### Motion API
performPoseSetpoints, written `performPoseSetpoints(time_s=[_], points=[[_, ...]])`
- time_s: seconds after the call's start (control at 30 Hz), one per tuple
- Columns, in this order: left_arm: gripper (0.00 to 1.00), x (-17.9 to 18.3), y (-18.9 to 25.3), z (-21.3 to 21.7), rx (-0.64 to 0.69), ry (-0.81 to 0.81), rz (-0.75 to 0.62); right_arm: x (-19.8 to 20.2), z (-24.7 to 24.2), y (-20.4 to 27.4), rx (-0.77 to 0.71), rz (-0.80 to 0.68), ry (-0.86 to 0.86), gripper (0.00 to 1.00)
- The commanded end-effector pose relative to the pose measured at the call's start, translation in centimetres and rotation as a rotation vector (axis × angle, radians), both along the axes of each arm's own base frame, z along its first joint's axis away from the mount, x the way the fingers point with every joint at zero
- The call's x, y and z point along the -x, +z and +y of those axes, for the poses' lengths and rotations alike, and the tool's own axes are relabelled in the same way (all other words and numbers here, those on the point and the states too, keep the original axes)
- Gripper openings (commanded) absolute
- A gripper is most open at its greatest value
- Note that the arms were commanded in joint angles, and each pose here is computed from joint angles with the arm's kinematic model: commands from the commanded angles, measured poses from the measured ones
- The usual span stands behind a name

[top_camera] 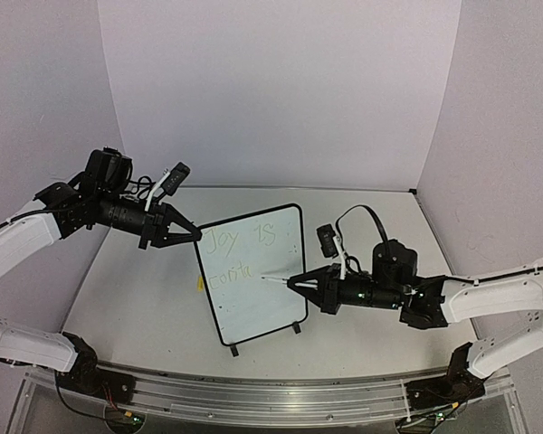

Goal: Write a sentence on the whiteboard

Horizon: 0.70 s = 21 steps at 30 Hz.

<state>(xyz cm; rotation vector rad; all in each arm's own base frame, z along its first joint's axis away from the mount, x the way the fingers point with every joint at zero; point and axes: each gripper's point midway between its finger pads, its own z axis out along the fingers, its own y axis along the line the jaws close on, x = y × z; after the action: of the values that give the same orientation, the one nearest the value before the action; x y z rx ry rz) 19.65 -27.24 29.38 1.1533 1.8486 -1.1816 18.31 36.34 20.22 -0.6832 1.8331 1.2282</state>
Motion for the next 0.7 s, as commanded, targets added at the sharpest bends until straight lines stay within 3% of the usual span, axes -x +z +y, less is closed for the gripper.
performPoseSetpoints(time_s=[0.0, 0.67], points=[[0.00, 0.5, -0.5, 0.0, -0.012, -0.010, 0.020, -0.7, 1.1, 3.3, -0.104, -0.056, 0.020, 0.00], [0.00, 0.6, -0.3, 0.1, -0.007, -0.013, 0.016, -3.2, 1.7, 3.2, -0.143, -0.044, -0.055, 0.00]])
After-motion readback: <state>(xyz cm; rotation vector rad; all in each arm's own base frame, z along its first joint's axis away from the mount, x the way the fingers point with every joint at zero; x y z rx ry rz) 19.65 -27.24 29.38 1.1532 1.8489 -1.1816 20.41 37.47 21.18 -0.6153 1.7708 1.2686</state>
